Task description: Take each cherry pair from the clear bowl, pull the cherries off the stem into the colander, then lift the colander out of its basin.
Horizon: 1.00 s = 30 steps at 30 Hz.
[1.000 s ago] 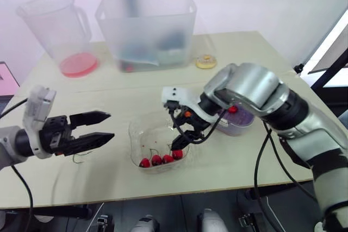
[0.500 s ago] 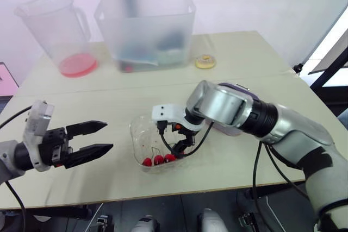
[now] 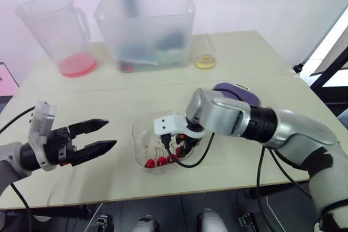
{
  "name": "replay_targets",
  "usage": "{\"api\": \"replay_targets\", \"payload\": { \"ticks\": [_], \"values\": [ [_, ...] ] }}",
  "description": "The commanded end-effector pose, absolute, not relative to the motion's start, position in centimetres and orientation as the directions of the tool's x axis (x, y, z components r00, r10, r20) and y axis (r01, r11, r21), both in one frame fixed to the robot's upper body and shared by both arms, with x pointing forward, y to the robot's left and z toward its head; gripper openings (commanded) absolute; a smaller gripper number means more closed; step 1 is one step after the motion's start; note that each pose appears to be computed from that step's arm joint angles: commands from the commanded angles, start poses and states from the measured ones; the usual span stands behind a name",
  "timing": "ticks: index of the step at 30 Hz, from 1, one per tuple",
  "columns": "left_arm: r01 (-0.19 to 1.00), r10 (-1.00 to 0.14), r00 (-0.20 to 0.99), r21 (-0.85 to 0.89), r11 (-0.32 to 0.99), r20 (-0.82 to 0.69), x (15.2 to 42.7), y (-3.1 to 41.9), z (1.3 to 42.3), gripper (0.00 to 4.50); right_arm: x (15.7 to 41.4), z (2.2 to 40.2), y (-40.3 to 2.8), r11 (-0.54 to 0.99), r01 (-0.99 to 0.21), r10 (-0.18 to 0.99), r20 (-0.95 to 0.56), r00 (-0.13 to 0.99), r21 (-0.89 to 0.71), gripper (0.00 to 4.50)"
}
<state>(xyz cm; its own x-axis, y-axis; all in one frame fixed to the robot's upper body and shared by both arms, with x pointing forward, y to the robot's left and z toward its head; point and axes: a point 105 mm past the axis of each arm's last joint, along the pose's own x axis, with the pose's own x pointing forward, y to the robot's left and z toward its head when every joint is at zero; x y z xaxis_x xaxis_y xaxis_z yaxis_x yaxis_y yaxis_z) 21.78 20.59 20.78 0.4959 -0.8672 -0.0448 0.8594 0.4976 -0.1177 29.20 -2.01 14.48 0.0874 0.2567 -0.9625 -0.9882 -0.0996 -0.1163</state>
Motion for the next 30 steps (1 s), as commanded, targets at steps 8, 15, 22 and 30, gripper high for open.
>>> {"api": "replay_targets", "payload": {
  "ticks": [8,15,22,30],
  "values": [
    [0.874,-0.876,0.481,-0.065,0.482,-0.029,22.0,19.7,21.2,4.50,29.7,14.6,-1.9,-0.146,-0.974,0.239,-0.961,0.138,-0.176,1.99],
    [0.881,-0.883,0.467,-0.063,0.468,-0.037,22.3,19.4,21.1,4.50,29.0,16.0,-1.3,-0.178,-0.964,0.281,-0.949,0.144,-0.199,0.63],
    [0.883,-0.884,0.465,-0.051,0.467,-0.043,23.4,19.6,21.6,4.50,29.1,18.0,-0.3,-0.314,-0.881,0.387,-0.895,0.221,-0.353,0.63],
    [0.846,-0.847,0.524,-0.173,0.505,0.093,27.1,20.3,24.6,4.50,30.8,22.9,-0.2,-0.156,-0.779,0.661,-0.651,0.374,-0.607,0.63]
  ]
}}
